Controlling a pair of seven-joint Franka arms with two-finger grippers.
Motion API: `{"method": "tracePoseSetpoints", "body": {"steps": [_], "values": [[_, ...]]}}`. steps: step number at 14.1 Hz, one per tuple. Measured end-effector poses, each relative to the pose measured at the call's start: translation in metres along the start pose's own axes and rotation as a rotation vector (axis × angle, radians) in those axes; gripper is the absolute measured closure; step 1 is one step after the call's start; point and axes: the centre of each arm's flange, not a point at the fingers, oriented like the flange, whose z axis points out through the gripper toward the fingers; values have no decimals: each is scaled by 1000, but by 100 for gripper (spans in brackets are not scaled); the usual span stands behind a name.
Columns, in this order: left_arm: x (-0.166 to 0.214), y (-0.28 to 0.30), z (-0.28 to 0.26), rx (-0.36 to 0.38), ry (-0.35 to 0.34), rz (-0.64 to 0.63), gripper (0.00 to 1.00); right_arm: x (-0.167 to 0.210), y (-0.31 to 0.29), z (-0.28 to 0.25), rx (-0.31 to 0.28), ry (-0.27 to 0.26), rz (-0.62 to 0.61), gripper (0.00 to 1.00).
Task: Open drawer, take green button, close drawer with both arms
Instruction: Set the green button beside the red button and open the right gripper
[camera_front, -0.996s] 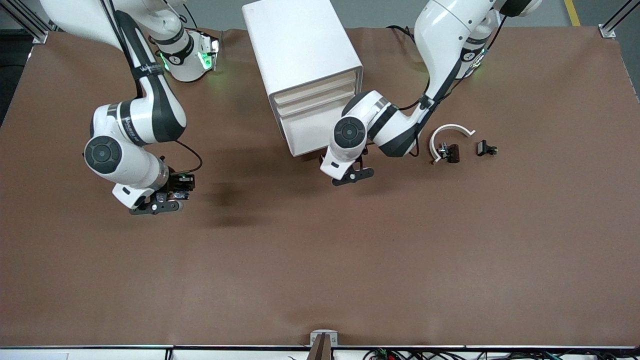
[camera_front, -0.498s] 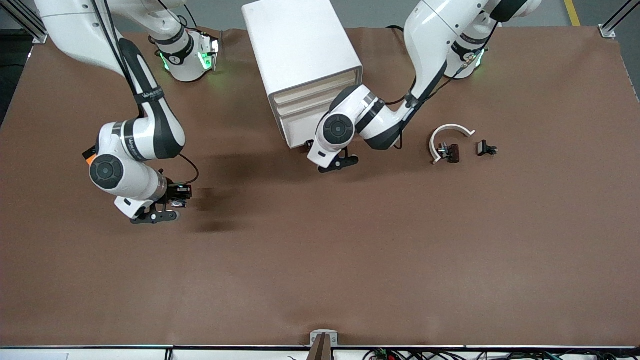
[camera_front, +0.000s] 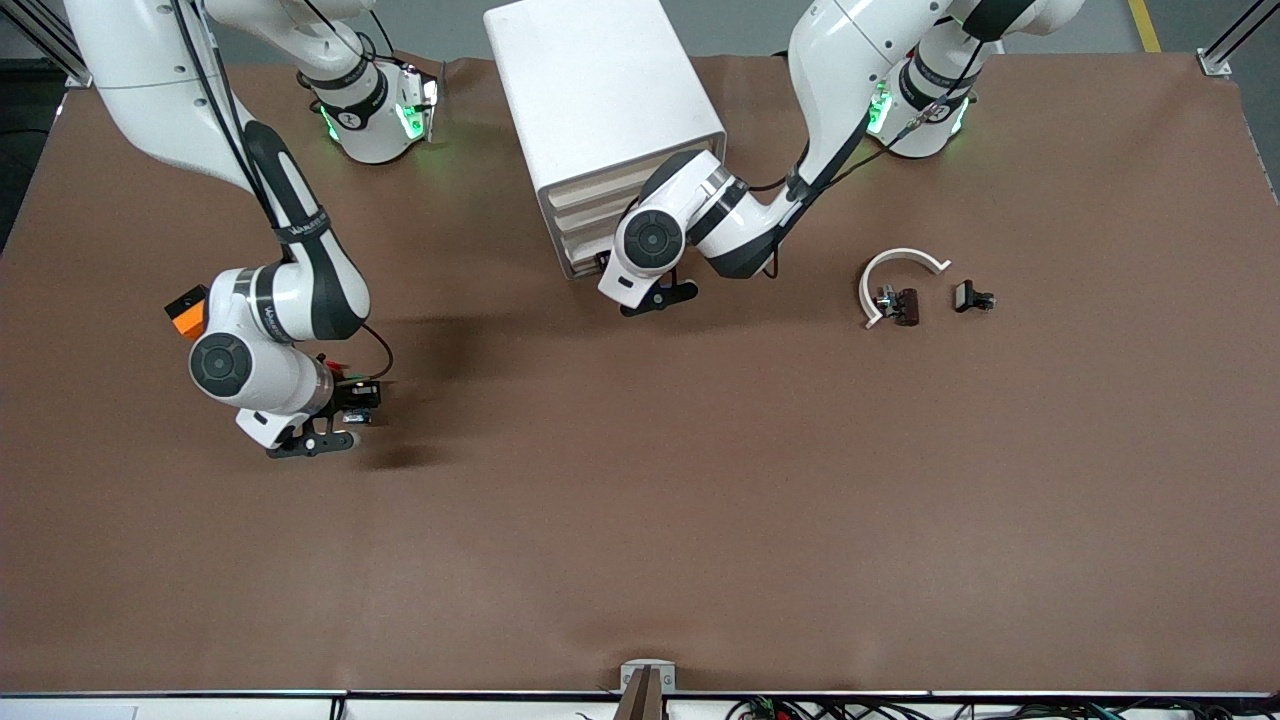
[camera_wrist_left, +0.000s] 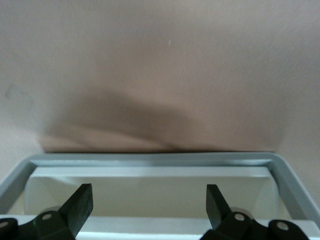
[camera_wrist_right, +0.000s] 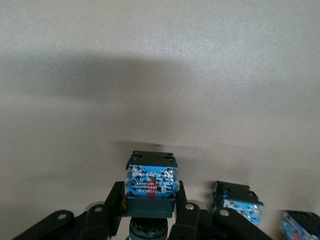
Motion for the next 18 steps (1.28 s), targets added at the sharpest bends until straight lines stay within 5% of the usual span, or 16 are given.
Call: {"method": "tracePoseSetpoints", "body": {"steps": [5,9,11,12,18], "values": [[-6,-1,6,-7,-55,-29,0,-5,-1,12,0,2,-3,56],[11,-2,-10,-35,-44,-121,0,-4,-1,11,0,4,-3,21],[48,-12,-39,-72,-15,-188,0,-6,-3,6,2,-15,-7,1],[70,-21,-57,-89,-1,-222,0,-6,-5,-4,4,-24,-8,0],[149,-99,-194,-88,326,-269,0,-35,-13,-141,16,-31,72,0]]}}
